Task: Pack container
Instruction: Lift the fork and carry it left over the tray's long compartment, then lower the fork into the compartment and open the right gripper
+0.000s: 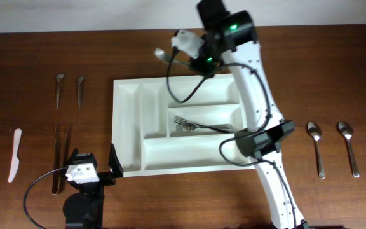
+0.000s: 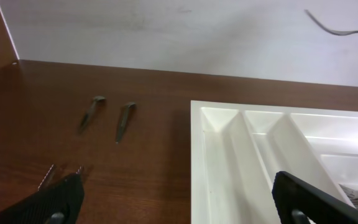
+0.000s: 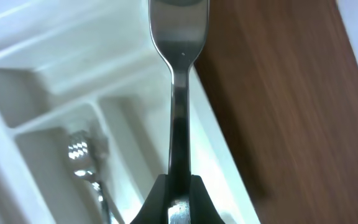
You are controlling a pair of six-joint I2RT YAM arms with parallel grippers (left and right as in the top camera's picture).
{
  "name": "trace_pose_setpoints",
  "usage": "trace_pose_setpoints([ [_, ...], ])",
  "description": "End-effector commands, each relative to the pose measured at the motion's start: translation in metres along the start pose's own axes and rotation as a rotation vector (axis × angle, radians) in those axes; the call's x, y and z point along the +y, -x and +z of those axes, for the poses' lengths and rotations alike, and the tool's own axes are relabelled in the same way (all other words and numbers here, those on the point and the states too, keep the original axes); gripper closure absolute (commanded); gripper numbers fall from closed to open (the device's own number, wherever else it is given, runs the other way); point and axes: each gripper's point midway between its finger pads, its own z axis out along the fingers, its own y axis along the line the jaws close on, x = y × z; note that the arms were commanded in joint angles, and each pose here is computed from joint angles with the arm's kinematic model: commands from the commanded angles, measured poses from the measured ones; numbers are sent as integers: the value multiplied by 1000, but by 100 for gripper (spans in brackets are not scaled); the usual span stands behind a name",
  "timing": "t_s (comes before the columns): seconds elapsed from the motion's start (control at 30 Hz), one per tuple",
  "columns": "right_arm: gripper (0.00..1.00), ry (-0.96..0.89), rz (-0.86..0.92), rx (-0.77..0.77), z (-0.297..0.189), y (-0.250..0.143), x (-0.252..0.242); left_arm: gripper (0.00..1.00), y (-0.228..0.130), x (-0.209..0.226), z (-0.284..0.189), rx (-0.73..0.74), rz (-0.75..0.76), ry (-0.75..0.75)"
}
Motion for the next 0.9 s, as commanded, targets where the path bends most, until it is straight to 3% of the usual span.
trace_pose_setpoints([
  [0.0,96,-20,-59,-15,-18,18,19,1,-1,-3,0,1,-2,-14],
  [0.2,96,63,-60,74,1,14,49,1,-1,-3,0,1,-2,-14],
  [0.43,96,228,-91,254,28,-29,84,1,-1,-3,0,1,-1,-14],
  [0.87,96,292,63,370,28,-90,70,1,-1,-3,0,1,-2,-14],
])
